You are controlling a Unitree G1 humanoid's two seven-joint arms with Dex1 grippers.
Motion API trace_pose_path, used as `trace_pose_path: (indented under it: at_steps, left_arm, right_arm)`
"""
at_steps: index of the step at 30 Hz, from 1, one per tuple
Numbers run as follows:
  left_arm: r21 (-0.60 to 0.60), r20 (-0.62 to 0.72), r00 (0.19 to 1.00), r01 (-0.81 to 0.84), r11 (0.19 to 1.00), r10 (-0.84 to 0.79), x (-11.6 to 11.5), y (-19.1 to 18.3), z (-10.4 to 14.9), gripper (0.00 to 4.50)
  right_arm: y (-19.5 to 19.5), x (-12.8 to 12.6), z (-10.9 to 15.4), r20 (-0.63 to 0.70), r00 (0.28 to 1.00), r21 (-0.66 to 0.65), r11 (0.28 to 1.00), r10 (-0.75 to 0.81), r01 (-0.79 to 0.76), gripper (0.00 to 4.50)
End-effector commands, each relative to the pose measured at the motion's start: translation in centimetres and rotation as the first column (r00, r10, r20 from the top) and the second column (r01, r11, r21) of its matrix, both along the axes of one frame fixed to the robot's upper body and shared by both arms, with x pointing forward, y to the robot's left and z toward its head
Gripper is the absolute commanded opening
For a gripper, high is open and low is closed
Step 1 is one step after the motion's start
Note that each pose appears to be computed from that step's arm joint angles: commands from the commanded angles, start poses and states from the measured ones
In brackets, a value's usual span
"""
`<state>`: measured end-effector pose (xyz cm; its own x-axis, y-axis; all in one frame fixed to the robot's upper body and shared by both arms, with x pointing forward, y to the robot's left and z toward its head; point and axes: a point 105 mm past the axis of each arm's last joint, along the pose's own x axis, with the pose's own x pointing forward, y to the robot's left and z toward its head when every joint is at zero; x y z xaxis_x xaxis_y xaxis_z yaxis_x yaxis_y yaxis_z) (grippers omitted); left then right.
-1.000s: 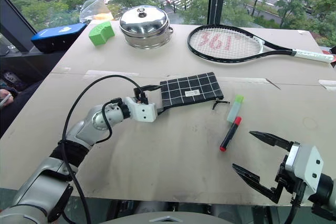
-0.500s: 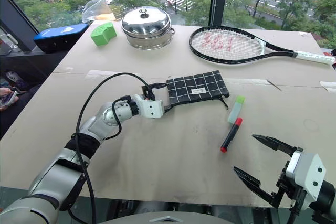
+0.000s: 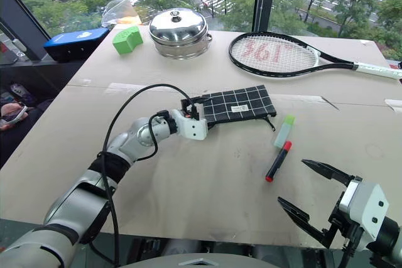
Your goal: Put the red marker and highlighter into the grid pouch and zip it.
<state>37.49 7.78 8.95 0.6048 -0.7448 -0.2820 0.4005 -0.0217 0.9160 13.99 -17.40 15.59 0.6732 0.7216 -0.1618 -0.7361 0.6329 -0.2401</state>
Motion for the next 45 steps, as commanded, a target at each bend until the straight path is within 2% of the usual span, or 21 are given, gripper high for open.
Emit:
trace_pose_path:
  at_steps: [1,5,6,7,13,16,19,22,25,30,32,39,40,42,44,45]
  left_arm:
    - [0.077,-0.082,0.997,-0.006,0.997,0.012,-0.4,0.1,-2.8,2.49]
    - [0.067,-0.115,0.993,-0.009,0.998,0.016,-0.5,0.4,-2.8,0.77]
    - [0.064,-0.117,0.993,-0.007,0.998,0.015,-0.5,0.6,-2.6,0.19]
    - [0.062,-0.118,0.993,-0.006,0.998,0.013,-0.5,0.6,-2.5,0.08]
    - [-0.033,-0.142,0.988,-0.071,0.997,0.065,-0.3,1.8,0.7,0.08]
    - [-0.086,-0.156,0.985,-0.092,0.992,0.078,-1.0,2.2,2.6,0.08]
    - [-0.108,-0.173,0.980,-0.117,0.987,0.097,-2.1,2.7,3.7,0.08]
    - [-0.123,-0.197,0.972,-0.156,0.980,0.130,-3.6,3.3,4.5,0.08]
    - [-0.135,-0.215,0.965,-0.183,0.974,0.152,-4.5,3.3,4.8,0.08]
    - [-0.146,-0.234,0.956,-0.213,0.966,0.175,-5.3,3.3,5.1,0.08]
    - [-0.146,-0.239,0.955,-0.215,0.966,0.176,-5.7,3.2,5.2,0.00]
    - [-0.143,-0.251,0.951,-0.220,0.965,0.179,-6.2,3.2,5.3,0.00]
    - [-0.142,-0.251,0.952,-0.217,0.966,0.177,-6.3,3.1,5.3,0.00]
    - [-0.140,-0.251,0.952,-0.214,0.967,0.175,-6.5,3.1,5.2,0.00]
    - [-0.135,-0.247,0.954,-0.208,0.969,0.170,-6.7,3.0,5.1,0.00]
    - [-0.134,-0.247,0.954,-0.206,0.969,0.169,-6.7,3.0,5.0,0.00]
  right_arm:
    - [0.6,-0.4,0.5,0.023,1.000,-0.005,1.000,0.000,0.000,4.50]
    - [0.8,-0.4,0.3,0.009,0.999,0.008,0.999,-0.040,0.040,4.50]
    - [0.9,-0.2,0.1,0.005,0.998,0.014,0.998,-0.055,0.055,4.50]
    - [0.9,0.0,0.0,0.002,0.998,0.018,0.998,-0.066,0.066,4.50]
    - [2.4,3.9,-0.2,0.015,0.984,0.084,0.981,-0.177,0.175,4.50]
    - [3.1,7.2,-0.9,-0.017,0.961,0.035,0.961,-0.274,0.275,4.50]
    - [4.5,11.2,-1.6,-0.132,0.928,0.084,0.929,-0.347,0.360,4.50]
    - [5.2,15.2,-3.1,-0.254,0.860,0.043,0.882,-0.444,0.468,4.50]
    - [5.8,16.7,-3.5,-0.350,0.814,0.038,0.861,-0.463,0.506,4.50]
    - [6.9,17.7,-3.2,-0.420,0.797,0.067,0.861,-0.434,0.504,4.50]
    - [7.7,18.3,-3.2,-0.433,0.800,0.081,0.866,-0.415,0.493,3.99]
    - [8.1,19.7,-3.1,-0.431,0.799,0.119,0.852,-0.419,0.510,3.99]
    - [8.1,19.8,-3.1,-0.430,0.799,0.119,0.851,-0.420,0.511,3.45]
    - [8.0,20.0,-3.2,-0.427,0.799,0.122,0.848,-0.424,0.516,2.78]
    - [8.0,20.1,-3.1,-0.417,0.803,0.127,0.848,-0.425,0.515,1.69]
    - [8.0,20.1,-3.1,-0.414,0.805,0.128,0.848,-0.425,0.514,1.35]
